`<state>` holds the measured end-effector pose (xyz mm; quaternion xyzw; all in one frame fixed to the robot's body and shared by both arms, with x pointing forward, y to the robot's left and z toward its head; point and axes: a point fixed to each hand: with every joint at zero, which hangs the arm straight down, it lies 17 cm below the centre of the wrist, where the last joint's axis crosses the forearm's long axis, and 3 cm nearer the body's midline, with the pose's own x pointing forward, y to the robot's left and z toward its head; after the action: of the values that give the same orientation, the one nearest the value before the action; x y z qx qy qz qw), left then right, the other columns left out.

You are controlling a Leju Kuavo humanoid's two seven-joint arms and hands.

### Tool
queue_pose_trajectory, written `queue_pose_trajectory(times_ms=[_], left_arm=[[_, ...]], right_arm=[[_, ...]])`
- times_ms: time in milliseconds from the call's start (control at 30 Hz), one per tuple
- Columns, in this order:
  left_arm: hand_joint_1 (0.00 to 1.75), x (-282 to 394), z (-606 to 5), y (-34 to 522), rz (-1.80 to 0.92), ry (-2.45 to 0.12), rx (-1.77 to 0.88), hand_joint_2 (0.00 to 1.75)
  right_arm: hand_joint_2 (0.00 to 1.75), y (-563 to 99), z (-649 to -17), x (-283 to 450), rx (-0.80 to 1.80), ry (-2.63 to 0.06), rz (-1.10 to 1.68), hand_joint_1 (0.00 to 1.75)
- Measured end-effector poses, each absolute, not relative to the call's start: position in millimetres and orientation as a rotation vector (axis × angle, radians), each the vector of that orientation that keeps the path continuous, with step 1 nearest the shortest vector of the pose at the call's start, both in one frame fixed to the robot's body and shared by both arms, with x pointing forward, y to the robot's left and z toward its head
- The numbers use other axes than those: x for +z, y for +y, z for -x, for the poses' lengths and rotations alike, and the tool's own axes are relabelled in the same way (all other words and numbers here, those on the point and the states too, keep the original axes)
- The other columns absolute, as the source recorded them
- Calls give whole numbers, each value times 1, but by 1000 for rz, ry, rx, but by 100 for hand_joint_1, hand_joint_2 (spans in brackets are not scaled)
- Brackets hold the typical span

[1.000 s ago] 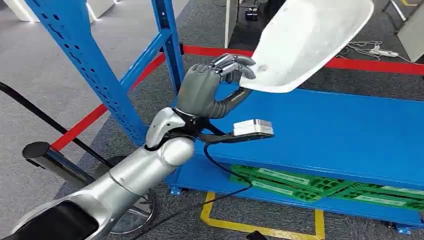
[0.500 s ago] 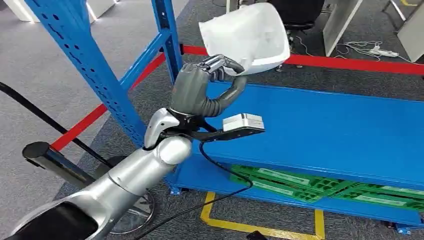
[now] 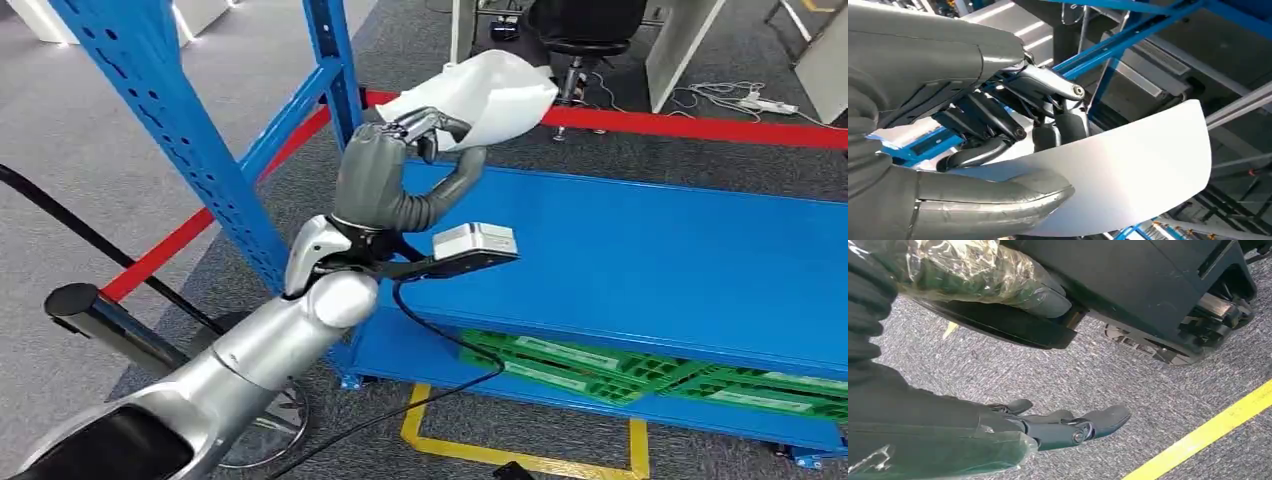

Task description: Take the parts from the cabinet and place them on the table.

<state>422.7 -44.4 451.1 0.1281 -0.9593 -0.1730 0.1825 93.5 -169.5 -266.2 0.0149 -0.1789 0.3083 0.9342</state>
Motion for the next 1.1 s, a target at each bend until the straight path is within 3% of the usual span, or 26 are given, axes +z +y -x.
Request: queue_pose_trajectory(times_ms=[700,1100], left_arm=[[175,449,-426,-36,-351,-2697,-454,175],[175,441,-428,-24,-187,-2642,-317,175]], right_arm=[[175,-169,-94,-266,629,-367,-31,0],[175,-170,-94,-266,615,-367,-26,0]])
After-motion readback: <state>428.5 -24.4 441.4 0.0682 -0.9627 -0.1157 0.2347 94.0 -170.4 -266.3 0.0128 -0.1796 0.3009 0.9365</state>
